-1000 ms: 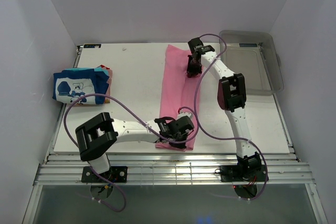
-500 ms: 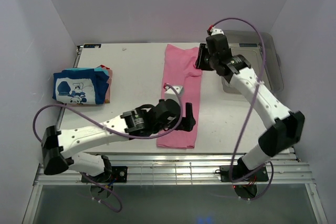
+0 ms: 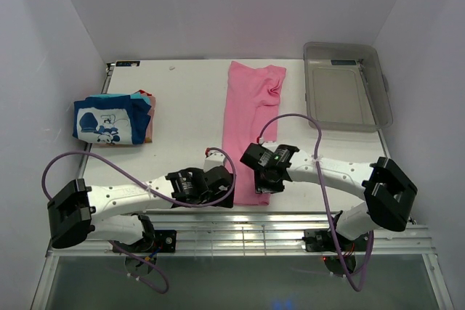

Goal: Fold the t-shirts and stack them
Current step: Grab the bottom of the folded rectangular tshirt with both arms, then fold the folded rectangular tshirt in 1/3 of the way

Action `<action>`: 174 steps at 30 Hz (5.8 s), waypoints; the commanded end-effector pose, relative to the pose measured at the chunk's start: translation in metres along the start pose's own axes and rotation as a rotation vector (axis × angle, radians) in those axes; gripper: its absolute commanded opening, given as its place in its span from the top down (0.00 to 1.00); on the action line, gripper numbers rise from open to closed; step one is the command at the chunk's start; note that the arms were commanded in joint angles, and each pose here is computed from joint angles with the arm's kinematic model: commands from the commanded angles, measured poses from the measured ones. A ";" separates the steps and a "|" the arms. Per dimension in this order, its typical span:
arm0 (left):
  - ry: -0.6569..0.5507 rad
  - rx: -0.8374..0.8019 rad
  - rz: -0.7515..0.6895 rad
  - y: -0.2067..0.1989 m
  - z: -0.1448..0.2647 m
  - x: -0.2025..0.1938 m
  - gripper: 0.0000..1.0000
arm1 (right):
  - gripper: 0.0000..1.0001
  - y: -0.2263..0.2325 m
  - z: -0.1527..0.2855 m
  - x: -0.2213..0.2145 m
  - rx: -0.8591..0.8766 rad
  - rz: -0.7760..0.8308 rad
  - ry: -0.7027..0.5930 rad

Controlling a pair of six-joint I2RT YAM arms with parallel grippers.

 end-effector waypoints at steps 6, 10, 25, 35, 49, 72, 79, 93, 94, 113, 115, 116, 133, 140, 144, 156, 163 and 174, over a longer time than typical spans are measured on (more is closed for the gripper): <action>-0.033 -0.118 -0.010 -0.014 -0.014 0.002 0.02 | 0.54 0.008 -0.002 -0.010 -0.053 -0.107 0.004; -0.018 -0.104 -0.022 -0.008 -0.022 -0.005 0.02 | 0.54 0.005 -0.011 -0.021 -0.040 -0.121 0.011; -0.008 -0.061 -0.023 0.004 -0.037 -0.013 0.02 | 0.55 0.005 -0.028 -0.029 -0.016 -0.108 0.011; 0.071 0.024 -0.038 0.019 -0.053 -0.032 0.48 | 0.76 0.004 -0.040 -0.042 -0.008 -0.092 0.052; 0.171 -0.021 0.015 0.023 -0.035 -0.059 1.00 | 0.92 0.019 -0.023 -0.095 -0.025 0.013 0.130; -0.026 -0.077 0.062 -0.026 -0.042 0.107 1.00 | 0.92 -0.018 0.017 0.046 -0.169 -0.111 -0.178; -0.051 -0.072 0.053 -0.031 -0.073 0.161 1.00 | 0.92 -0.038 0.009 0.099 -0.216 -0.108 -0.218; -0.133 -0.085 0.069 -0.030 -0.107 0.276 1.00 | 0.92 -0.082 -0.005 0.201 -0.258 -0.135 -0.244; -0.129 -0.082 0.070 -0.028 -0.112 0.280 1.00 | 0.92 -0.085 -0.010 0.205 -0.264 -0.136 -0.236; -0.315 0.057 0.067 0.001 -0.112 0.363 0.25 | 0.51 -0.132 -0.028 0.296 -0.299 -0.155 -0.312; -0.353 0.046 0.074 -0.003 -0.093 0.371 0.22 | 0.35 -0.130 0.000 0.307 -0.271 -0.159 -0.391; -0.365 0.030 0.091 -0.007 -0.083 0.373 0.22 | 0.34 -0.128 0.002 0.304 -0.257 -0.150 -0.397; -0.006 -0.219 0.109 -0.094 -0.126 0.204 1.00 | 0.92 -0.042 -0.042 0.257 0.171 -0.113 -0.225; 0.085 -0.171 0.089 -0.078 -0.157 0.159 1.00 | 0.92 -0.034 -0.055 0.268 0.194 -0.113 -0.218; 0.113 -0.150 0.084 -0.068 -0.158 0.138 1.00 | 0.92 -0.032 -0.072 0.271 0.185 -0.116 -0.192; 0.162 -0.165 0.103 -0.056 -0.125 0.079 1.00 | 0.92 -0.034 -0.105 0.279 0.145 -0.107 -0.152; 0.169 -0.201 0.095 -0.058 -0.100 0.055 1.00 | 0.92 -0.044 -0.091 0.292 0.090 -0.112 -0.204; 0.035 -0.311 0.065 -0.104 -0.039 0.087 1.00 | 0.72 -0.054 0.039 0.281 0.054 -0.120 -0.424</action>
Point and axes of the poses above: each gripper's point midway between its finger pads, its own z axis back along the fingers, its own y axis along the line the jaws close on, x = y × z, the point moved 2 cm from there along z, back along the fingers, and after that the axes turned 8 degrees about z, right-handed, at the moved point
